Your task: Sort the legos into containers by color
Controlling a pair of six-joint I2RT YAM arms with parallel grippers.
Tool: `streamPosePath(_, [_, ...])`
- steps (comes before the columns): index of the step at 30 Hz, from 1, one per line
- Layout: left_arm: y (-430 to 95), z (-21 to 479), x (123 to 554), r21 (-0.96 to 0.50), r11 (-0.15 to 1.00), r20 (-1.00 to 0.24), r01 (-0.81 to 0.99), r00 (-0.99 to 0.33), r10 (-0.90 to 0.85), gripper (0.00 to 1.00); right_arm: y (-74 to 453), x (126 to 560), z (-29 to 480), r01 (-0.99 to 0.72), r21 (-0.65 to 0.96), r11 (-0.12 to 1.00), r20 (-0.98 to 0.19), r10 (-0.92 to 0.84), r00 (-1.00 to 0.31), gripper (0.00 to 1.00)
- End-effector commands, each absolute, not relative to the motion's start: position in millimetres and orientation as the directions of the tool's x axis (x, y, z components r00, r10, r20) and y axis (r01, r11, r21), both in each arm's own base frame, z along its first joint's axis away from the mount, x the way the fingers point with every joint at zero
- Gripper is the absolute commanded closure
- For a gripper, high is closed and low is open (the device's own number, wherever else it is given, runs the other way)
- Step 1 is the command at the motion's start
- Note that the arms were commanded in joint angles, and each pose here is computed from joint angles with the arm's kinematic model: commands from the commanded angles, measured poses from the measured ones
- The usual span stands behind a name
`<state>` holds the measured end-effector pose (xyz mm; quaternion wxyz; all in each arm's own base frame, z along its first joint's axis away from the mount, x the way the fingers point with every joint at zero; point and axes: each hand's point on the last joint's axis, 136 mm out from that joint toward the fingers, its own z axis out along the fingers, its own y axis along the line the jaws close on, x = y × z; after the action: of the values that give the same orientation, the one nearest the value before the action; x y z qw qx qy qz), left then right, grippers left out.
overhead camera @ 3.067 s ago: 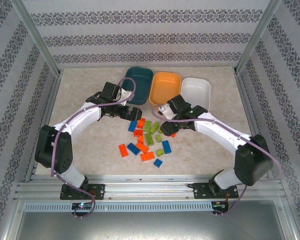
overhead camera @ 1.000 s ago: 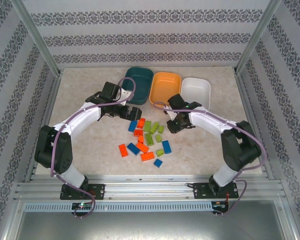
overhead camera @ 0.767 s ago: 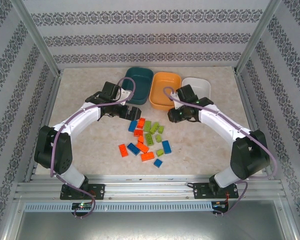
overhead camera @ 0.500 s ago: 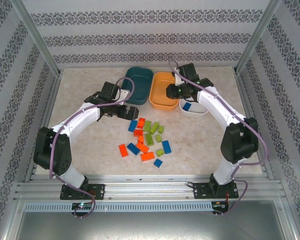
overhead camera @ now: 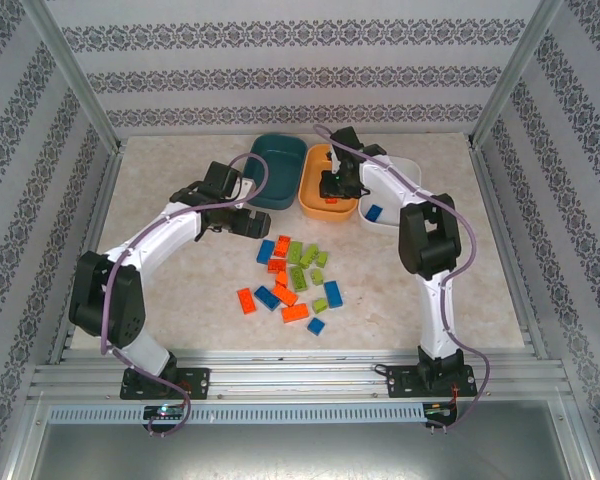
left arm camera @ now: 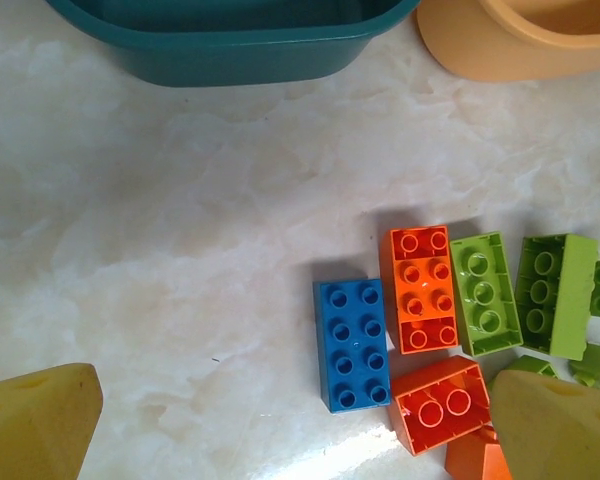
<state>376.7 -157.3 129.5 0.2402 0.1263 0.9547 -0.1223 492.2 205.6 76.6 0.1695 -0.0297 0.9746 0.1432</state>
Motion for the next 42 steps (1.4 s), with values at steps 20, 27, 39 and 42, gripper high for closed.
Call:
streamPosePath(20, [-169, 125, 371, -0.246, 0.914, -0.441, 0.323, -0.877, 0.191, 0.04, 208, 444, 165, -0.190, 0.260, 0.947, -0.455, -0.053, -0.889, 0.53])
streamPosePath(27, [-171, 127, 371, -0.260, 0.909, -0.444, 0.325, -0.876, 0.186, 0.03, 163, 370, 151, -0.145, 0.221, 0.964, -0.425, -0.038, -0.904, 0.45])
streamPosePath(39, [-176, 128, 369, -0.282, 0.897, -0.445, 0.340, -0.875, 0.192, 0.03, 194, 300, 116, -0.240, 0.354, 0.904, -0.316, -0.126, -0.941, 0.45])
streamPosePath(42, [-177, 125, 369, -0.289, 0.895, -0.438, 0.339, -0.879, 0.192, 0.03, 204, 286, 100, -0.252, 0.348, 0.903, -0.275, -0.158, -0.948, 0.44])
